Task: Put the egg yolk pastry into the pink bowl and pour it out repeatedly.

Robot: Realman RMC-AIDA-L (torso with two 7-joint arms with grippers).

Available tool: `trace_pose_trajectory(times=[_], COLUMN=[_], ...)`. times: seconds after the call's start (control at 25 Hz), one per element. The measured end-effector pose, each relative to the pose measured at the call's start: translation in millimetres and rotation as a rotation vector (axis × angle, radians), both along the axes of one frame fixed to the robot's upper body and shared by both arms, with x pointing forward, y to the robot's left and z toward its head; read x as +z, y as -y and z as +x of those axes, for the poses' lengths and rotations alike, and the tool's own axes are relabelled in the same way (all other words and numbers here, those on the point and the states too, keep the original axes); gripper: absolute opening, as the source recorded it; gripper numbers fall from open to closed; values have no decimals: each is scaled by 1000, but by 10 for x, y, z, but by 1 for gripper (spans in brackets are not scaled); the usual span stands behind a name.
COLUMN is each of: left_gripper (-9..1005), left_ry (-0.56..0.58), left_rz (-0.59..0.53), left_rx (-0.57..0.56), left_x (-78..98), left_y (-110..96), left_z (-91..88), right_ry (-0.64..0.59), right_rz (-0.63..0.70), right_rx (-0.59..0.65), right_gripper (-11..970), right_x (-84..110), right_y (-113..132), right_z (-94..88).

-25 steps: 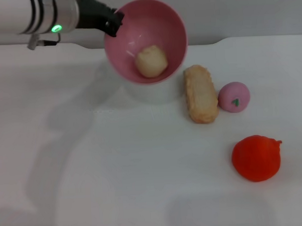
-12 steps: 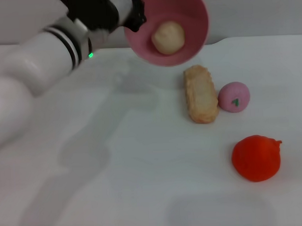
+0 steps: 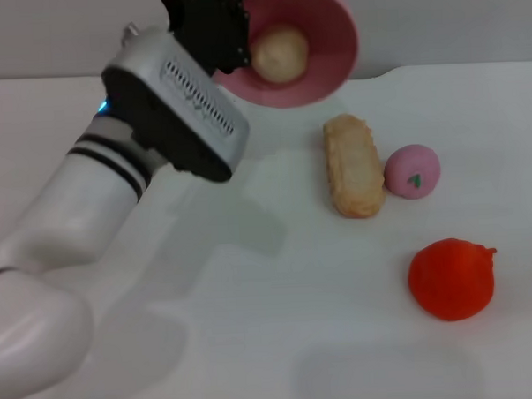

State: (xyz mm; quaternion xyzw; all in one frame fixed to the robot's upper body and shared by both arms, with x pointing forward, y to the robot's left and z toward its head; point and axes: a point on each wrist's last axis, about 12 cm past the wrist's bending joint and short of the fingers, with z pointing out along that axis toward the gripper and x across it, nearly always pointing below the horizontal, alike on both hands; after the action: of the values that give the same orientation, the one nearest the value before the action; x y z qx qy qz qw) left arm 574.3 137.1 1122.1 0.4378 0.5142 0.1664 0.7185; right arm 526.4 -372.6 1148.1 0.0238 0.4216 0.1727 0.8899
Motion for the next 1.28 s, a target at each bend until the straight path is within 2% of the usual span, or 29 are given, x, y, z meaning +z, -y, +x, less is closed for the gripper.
trace_pose_trajectory(times=[0.08,0.12,0.2,0.44,0.84,1.12,1.16,1.28], left_gripper=[43,43,42,42,42,41,41,41], left_ry=[24,85,131,228,262,206,62,-38], left_rz=[7,22,32,114,159,101,46,16], left_rx=[7,27,41,68,73,80,89,94], left_x=[-8,-17,-10,-5,-4,0,6,18], left_y=[-17,-64,-97,-116,-102,-105,-98,-102], left_z=[-19,-65,-105,-183,-201,-160,-8,113], right_ry=[-1,-1,-3,-1,-8,-21,-23,-27], right_rz=[0,0,1,3,16,16,11,-28], right_rx=[1,3,6,19,28,65,82,165], right_gripper=[664,664,664,666,664,662,662,661], right_x=[2,4,5,17,-2,-10,-1,62], right_y=[-4,-10,-20,-46,-57,-98,-116,-201], right_z=[7,15,27,51,55,67,75,106])
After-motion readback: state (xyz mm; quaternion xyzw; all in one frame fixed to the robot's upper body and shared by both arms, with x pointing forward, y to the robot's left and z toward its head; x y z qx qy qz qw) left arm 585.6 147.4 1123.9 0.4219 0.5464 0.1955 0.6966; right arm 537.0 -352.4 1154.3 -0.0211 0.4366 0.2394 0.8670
